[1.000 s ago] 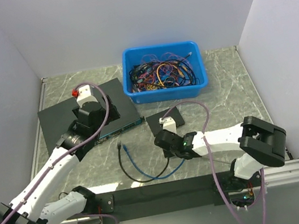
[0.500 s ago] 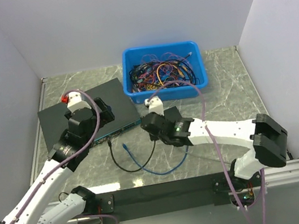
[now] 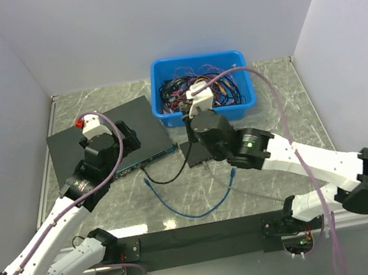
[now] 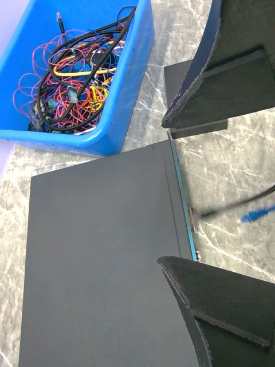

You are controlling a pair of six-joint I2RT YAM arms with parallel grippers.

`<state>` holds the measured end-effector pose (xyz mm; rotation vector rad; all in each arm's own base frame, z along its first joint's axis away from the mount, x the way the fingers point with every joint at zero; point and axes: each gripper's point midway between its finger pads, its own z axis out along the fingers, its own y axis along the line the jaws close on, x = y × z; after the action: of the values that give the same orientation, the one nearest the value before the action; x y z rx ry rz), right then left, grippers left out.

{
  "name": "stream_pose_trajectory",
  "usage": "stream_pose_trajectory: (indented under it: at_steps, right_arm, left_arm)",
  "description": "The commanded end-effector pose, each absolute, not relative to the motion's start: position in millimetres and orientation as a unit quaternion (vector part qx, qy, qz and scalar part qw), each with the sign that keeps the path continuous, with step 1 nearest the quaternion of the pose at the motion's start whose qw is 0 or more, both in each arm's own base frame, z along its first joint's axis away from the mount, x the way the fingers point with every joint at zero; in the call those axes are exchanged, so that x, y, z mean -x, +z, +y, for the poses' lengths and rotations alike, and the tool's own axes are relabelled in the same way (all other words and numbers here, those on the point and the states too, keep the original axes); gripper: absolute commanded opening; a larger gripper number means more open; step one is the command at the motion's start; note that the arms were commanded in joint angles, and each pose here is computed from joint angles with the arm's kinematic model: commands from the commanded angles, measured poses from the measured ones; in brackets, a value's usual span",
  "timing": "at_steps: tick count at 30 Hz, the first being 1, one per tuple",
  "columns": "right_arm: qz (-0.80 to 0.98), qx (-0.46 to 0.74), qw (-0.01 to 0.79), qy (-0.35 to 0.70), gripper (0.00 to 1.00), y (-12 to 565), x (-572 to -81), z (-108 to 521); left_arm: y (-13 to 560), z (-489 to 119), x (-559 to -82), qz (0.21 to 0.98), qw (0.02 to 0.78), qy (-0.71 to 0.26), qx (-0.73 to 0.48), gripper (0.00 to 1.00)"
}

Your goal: Insert the plug into the switch port

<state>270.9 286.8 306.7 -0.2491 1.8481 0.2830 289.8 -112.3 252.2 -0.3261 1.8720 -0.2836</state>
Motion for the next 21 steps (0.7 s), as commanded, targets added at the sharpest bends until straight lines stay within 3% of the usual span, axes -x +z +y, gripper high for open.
stream_pose_trajectory:
  at_steps: [1, 9, 21]
  right_arm:
    - [0.740, 0.086, 0.653, 0.136, 0.00, 365.7, -272.7, 269.5]
    - [0.742, 0.093, 0.651, 0.131, 0.00, 337.3, -266.8, 259.4]
    - [0.726, 0.143, 0.637, 0.218, 0.00, 321.2, -249.6, 287.0]
  left_arm:
    - [264.1, -108.2, -291.9, 0.781, 0.591, -0.128, 0.158, 0.99]
    - [284.8, -116.2, -293.3, 0.768, 0.600, -0.158, 0.156, 0.98]
    - [338.9, -203.8, -286.6, 0.740, 0.560, -0.368, 0.063, 0.86]
